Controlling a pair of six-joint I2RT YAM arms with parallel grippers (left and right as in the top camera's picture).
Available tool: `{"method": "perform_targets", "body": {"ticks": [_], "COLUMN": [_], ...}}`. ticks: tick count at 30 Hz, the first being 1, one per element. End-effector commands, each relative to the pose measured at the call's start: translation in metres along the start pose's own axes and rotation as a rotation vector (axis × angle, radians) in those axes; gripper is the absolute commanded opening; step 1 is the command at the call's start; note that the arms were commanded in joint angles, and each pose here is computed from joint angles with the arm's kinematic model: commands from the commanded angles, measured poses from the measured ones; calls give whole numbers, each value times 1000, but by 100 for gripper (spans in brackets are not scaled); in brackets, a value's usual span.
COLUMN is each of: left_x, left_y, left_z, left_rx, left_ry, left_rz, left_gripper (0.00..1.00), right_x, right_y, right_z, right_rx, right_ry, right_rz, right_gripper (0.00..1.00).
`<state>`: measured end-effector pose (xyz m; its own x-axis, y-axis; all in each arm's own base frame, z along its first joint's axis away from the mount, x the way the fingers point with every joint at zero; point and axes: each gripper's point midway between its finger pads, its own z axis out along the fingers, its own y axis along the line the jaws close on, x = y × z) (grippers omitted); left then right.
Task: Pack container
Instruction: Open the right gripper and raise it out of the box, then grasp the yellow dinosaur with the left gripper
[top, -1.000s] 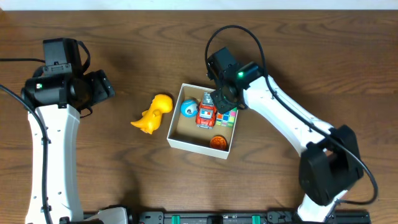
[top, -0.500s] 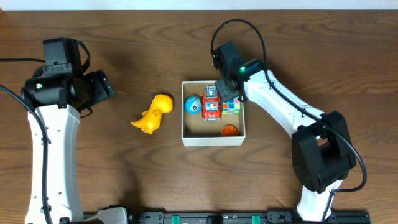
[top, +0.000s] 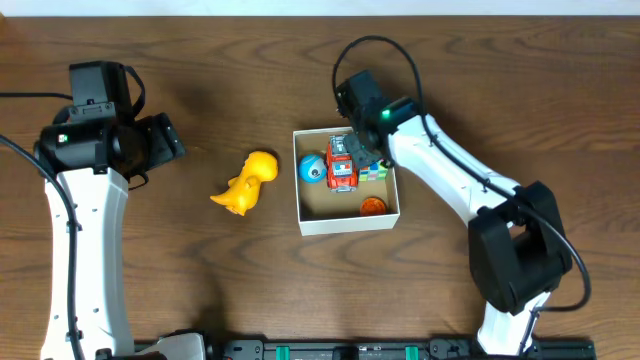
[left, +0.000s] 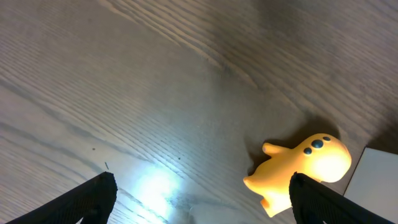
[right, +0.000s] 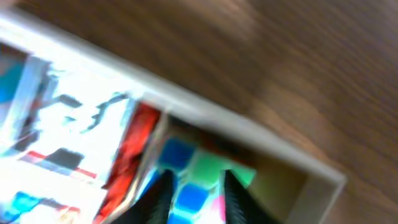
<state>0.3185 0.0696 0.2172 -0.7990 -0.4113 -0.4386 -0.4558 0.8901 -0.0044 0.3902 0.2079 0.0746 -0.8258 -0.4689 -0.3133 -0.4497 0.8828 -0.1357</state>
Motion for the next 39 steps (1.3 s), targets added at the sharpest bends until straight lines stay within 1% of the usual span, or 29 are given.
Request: {"method": "perform_targets", "body": {"ticks": [1, 3, 5, 7, 9, 10, 12, 15, 18, 20, 22, 25, 33, 39], "left_x": [4, 5, 8, 11, 14, 16, 19, 27, 45, 60, 73, 89, 110, 126], "left_y": [-3, -9, -17, -26, -35, -41, -48, -55, -66, -72, -73, -80, -103, -107], "left_z": [2, 1, -1, -2, -3, -3, -2, 7, 25, 42, 57, 77, 108, 127], "left_rx": [1, 9, 21, 35, 47, 54, 62, 67, 120, 145, 139, 133, 147, 168], "left_ry": [14, 12, 11, 9, 9, 11, 17, 53, 144, 220, 281, 356, 430, 505], "left_rz": [46, 98, 164, 244, 325, 368, 401, 422, 435, 440, 453, 527, 690, 737], "left_gripper": [91, 91, 91, 96, 100, 98, 98, 98, 98, 98, 98, 98, 98, 98], "right_x": [-36, -46, -53, -49, -37, -28, -9, 20, 38, 47, 52, 54, 61, 63], "right_y": [6, -4, -31, -60, -92, -110, -139, -173, -190, -196, -199, -198, -195, -195], "right_z": [-74, -111, -150, -181, -204, -213, -223, -227, -221, -216, -212, -206, -185, -174], "right_rx": [-16, 0, 41, 59, 78, 95, 126, 135, 118, 114, 118, 120, 113, 109], "right_ry": [-196, -285, -379, -445, -478, -482, -474, -432, -384, -354, -332, -304, -215, -179], "right_rz": [-18, 22, 139, 248, 370, 440, 540, 637, 699, 725, 736, 714, 708, 708], "right_gripper": [44, 55, 82, 99, 99, 99, 99, 99, 99, 99, 99, 99, 99, 99]}}
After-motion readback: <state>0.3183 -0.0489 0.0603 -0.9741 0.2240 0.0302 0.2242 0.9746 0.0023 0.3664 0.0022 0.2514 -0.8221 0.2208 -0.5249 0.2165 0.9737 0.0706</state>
